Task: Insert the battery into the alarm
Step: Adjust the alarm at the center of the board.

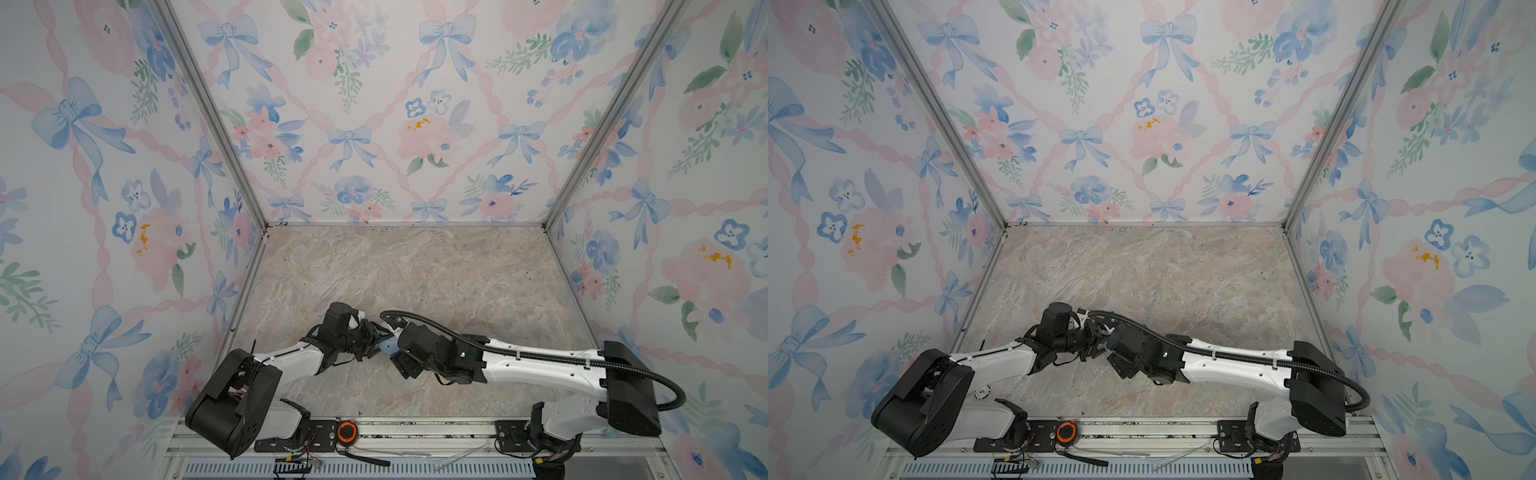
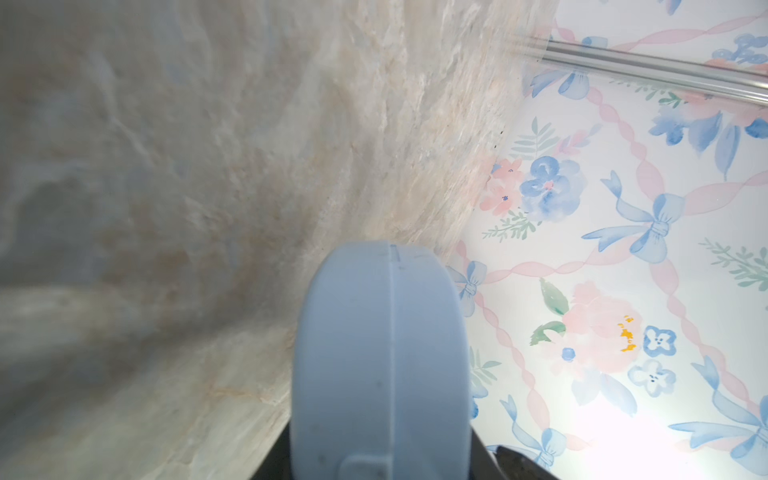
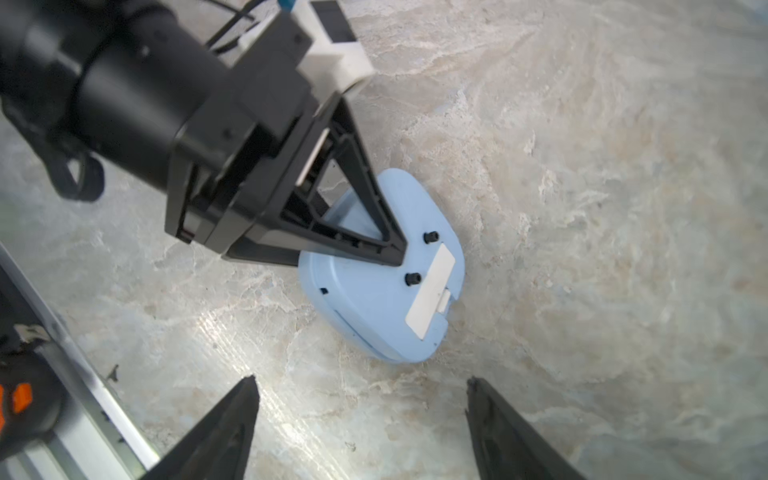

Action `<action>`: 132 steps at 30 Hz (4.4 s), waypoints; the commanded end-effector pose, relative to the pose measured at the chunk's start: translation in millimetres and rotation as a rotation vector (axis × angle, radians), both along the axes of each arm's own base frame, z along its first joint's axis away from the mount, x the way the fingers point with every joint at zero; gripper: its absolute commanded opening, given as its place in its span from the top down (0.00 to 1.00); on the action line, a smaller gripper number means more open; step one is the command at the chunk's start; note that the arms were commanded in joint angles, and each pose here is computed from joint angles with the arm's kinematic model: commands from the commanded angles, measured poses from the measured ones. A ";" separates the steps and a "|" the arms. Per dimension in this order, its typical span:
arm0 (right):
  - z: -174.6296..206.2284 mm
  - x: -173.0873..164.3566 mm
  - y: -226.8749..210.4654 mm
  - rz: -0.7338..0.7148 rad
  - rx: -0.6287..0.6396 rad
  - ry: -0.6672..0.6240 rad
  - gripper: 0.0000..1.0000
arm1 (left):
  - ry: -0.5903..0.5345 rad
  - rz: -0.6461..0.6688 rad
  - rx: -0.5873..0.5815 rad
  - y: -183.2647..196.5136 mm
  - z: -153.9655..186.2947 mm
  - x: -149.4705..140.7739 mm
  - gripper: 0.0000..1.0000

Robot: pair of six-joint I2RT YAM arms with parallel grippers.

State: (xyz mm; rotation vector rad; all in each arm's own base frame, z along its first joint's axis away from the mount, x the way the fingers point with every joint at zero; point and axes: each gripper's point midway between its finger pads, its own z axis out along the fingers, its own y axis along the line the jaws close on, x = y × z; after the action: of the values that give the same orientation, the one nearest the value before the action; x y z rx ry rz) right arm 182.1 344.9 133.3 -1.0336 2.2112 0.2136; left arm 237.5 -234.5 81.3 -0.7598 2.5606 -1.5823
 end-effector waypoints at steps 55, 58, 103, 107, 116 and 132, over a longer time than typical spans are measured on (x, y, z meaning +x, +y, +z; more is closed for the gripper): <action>2.3 26.1 -11.0 -0.034 -0.239 -0.313 1.00 | 0.001 -0.075 -0.060 -5.2 33.8 -7.3 0.45; 4.9 28.5 -14.3 -0.048 -0.209 -0.294 1.00 | 0.003 -0.080 -0.045 -4.0 28.9 -7.6 0.41; 28.2 23.5 -46.9 -0.568 0.819 0.793 1.00 | -0.532 0.038 0.156 52.8 77.7 19.0 0.05; 11.8 23.6 -39.4 -0.578 0.789 0.830 1.00 | -0.527 0.023 0.154 49.6 74.4 16.3 0.06; -22.5 27.9 -28.9 -0.596 0.757 0.861 1.00 | -0.481 0.000 0.175 47.4 51.5 6.4 0.07; -69.1 33.5 -23.6 -0.583 0.681 0.934 1.00 | -0.448 -0.006 0.197 49.9 34.8 1.7 0.09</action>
State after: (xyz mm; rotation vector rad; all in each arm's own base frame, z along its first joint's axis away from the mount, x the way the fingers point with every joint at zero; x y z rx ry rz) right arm 217.1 328.5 80.7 0.1719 2.7083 1.2969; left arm 239.5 -183.6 118.4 -0.3694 2.3420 -1.3009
